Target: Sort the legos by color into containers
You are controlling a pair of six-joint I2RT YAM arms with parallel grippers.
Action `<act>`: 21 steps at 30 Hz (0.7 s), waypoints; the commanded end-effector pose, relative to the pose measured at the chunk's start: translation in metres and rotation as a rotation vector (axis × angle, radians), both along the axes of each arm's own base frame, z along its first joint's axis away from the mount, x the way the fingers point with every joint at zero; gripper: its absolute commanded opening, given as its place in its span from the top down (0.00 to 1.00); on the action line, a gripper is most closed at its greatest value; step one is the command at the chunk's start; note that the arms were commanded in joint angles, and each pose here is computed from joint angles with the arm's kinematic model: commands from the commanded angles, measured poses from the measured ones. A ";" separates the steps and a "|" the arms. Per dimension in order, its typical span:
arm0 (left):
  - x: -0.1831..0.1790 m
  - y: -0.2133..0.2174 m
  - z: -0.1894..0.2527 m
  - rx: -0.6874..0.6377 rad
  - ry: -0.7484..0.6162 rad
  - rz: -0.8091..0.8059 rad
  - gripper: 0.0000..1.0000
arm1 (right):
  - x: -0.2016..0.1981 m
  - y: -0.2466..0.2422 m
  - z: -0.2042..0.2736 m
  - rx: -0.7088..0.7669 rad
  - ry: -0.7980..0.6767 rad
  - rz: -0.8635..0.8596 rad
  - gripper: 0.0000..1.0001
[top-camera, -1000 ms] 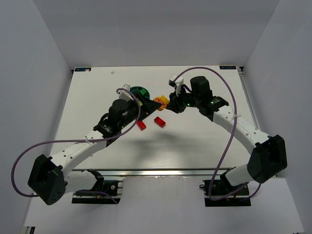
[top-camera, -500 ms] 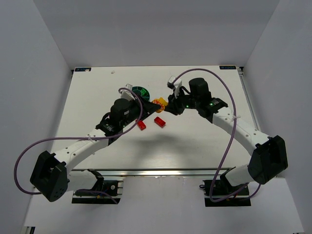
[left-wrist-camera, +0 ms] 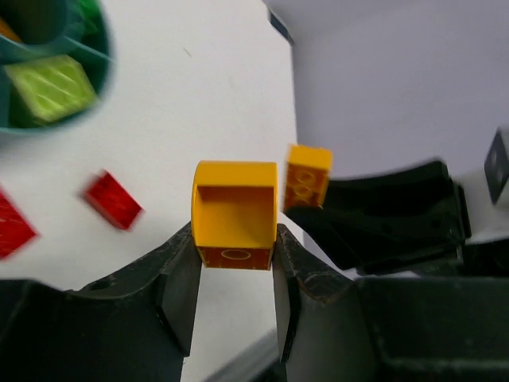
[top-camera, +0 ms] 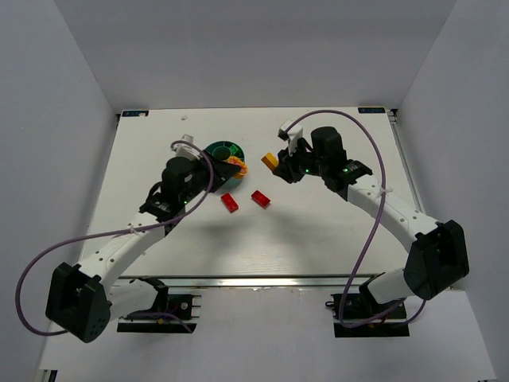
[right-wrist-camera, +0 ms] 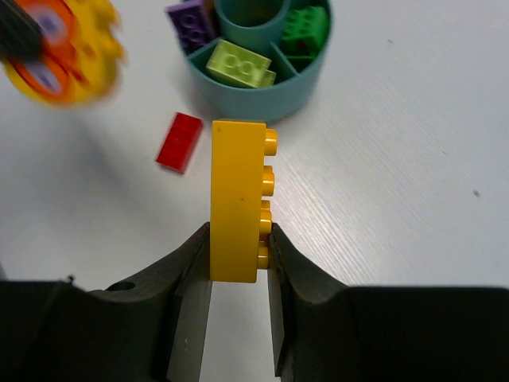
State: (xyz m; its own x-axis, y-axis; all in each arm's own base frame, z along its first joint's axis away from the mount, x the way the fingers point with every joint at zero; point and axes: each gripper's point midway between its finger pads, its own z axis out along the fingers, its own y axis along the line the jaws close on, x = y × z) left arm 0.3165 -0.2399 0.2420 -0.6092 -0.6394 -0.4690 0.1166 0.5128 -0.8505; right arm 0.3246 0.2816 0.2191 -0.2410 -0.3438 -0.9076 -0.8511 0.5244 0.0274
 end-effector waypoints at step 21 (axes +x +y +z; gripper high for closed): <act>0.139 0.082 -0.032 0.630 0.034 0.170 1.00 | 0.024 -0.020 0.001 -0.030 -0.063 -0.102 1.00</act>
State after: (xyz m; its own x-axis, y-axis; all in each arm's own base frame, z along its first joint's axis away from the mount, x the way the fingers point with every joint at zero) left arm 0.4502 -0.1680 0.1910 -0.5787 -0.3868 -0.7180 -0.0479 0.8950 -0.4435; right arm 0.3452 0.2629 0.2034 -0.2710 -0.3681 -0.8894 -0.7961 0.6051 -0.0079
